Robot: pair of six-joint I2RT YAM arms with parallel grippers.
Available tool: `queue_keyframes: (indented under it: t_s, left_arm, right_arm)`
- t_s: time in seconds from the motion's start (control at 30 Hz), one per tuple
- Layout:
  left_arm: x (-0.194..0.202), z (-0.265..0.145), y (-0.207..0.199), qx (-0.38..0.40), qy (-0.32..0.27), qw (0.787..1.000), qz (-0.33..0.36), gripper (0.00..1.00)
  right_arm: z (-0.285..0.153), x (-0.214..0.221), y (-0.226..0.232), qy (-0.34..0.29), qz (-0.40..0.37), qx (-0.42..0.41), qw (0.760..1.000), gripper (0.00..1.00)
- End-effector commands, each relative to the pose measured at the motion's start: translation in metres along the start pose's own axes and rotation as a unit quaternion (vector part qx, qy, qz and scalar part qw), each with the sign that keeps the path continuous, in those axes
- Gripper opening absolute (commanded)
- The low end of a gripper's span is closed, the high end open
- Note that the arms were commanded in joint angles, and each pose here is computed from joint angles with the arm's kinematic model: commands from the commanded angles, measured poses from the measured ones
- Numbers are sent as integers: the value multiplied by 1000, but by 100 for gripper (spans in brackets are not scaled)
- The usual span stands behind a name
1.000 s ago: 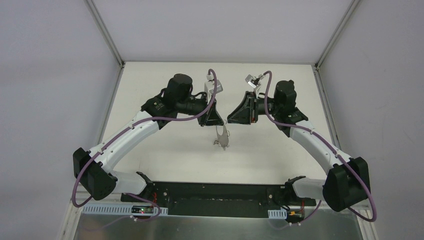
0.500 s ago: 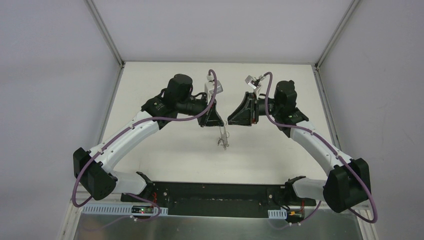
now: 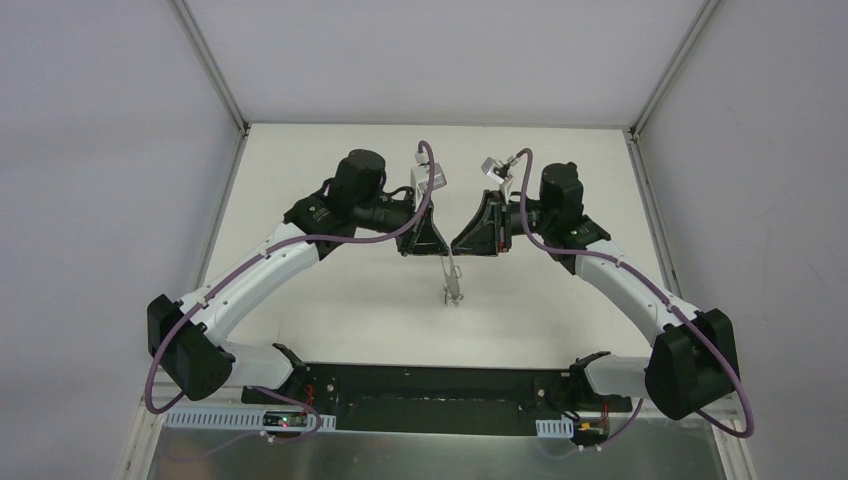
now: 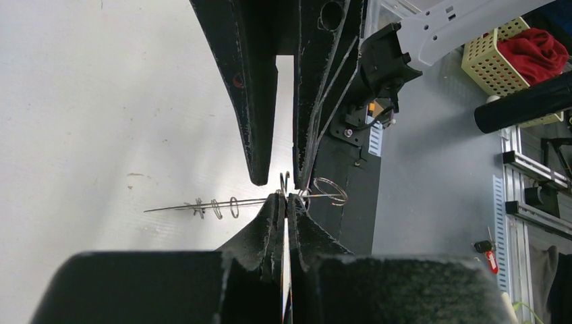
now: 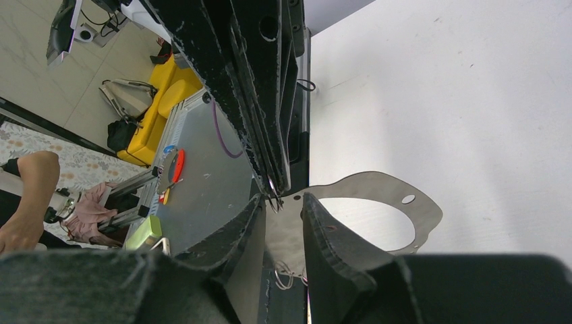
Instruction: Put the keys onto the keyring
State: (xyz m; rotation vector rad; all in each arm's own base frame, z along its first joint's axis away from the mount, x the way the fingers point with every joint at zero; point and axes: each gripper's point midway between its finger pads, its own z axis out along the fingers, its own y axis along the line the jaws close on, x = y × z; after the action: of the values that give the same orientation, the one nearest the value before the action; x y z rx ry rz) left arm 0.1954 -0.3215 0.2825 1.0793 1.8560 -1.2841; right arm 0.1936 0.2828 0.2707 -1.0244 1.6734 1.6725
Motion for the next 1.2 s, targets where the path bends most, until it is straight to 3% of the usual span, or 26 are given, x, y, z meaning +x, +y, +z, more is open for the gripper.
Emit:
queue_keyframes:
  t_s: [0.0,0.63,0.8,1.07,1.1,1.17]
  left_arm:
    - [-11,-1,-6,19,-20,999,16,0]
    - [-11,1,-3,14,-18,1000,10,0]
    - [-11,1,-3,15,-19,1000,11,0]
    - [-10,-2,-4,12,-20,999,24,0]
    - [-10,-3,-3,9,-20,999,28,2]
    - [-11,-5,-2,1,-20,999,34,18]
  right_arm:
    - [0,-13,15,0,-42,-23,999,26]
    - [-1,-13,22,1,-44,-30,999,14]
    - [-1,-12,22,2,-41,-32,999,0]
    - [-9,-15,21,-7,-50,-23,998,0]
    - [-10,-15,20,-9,-52,-20,998,0]
    - [-12,-15,17,-11,-58,-15,998,0]
